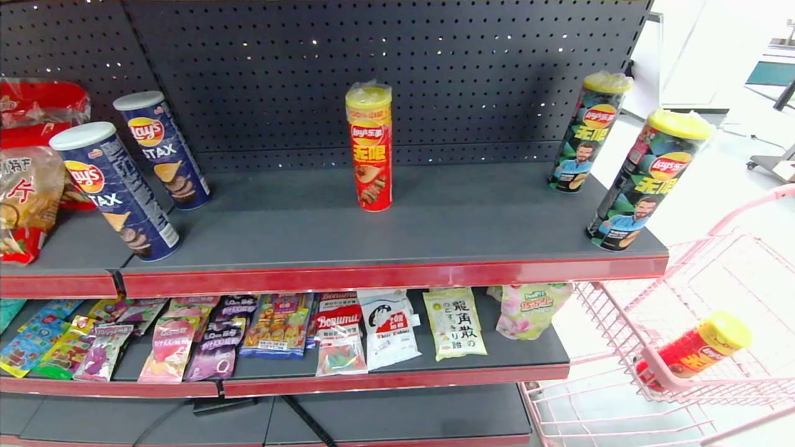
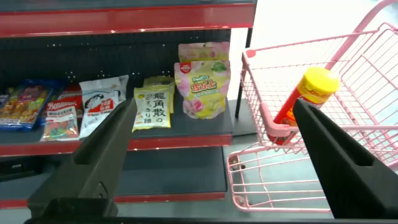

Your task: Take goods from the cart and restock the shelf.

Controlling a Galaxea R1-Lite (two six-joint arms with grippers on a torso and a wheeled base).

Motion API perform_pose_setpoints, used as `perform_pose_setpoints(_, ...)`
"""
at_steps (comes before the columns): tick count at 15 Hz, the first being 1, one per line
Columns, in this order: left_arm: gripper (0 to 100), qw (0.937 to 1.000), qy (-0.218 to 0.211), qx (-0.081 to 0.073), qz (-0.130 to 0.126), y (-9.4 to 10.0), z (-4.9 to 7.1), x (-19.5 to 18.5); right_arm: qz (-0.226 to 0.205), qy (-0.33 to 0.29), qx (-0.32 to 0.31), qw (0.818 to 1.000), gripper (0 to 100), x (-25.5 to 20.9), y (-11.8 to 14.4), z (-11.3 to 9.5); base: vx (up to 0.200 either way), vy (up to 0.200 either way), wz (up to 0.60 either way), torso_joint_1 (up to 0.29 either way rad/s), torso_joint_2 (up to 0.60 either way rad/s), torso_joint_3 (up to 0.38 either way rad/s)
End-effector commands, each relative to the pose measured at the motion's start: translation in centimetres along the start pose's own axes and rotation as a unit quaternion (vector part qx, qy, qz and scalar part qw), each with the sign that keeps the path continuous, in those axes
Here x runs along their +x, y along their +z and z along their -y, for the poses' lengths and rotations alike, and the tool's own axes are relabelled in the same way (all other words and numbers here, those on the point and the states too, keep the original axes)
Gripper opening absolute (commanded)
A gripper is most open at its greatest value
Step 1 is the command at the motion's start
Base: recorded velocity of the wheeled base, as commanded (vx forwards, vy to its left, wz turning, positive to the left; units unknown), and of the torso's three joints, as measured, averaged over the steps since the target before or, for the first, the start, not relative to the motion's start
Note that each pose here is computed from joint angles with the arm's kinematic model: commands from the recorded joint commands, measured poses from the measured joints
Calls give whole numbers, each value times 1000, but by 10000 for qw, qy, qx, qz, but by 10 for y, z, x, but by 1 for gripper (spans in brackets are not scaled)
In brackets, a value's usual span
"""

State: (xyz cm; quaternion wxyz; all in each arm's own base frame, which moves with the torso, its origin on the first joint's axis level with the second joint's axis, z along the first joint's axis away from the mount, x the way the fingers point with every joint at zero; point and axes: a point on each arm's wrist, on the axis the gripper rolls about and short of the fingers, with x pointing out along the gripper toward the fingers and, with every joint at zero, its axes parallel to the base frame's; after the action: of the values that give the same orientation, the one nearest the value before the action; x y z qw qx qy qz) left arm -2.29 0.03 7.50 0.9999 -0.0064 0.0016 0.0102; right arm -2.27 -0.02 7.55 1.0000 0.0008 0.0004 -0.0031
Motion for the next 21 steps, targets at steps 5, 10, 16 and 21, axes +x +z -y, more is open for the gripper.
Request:
perform_pose_setpoints(5,100,10000,5,-5,-6,0,0,0,-3,0,7,10000,100,0,0,0,0,-160,0,2,2,2)
perform_pose_setpoints(10,100,10000,5,-5,-6,0,0,0,-3,-8,7,10000,100,0,0,0,0,0,-360,2,2,1)
perform_pose_setpoints(16,100,10000,5,-5,-6,0,0,0,-3,-8,7,10000,100,0,0,0,0,0,-600,1,5,2)
perform_pose_setpoints(21,100,10000,5,-5,-6,0,0,0,-3,-8,7,10000,100,0,0,0,0,0,0,0,0,0)
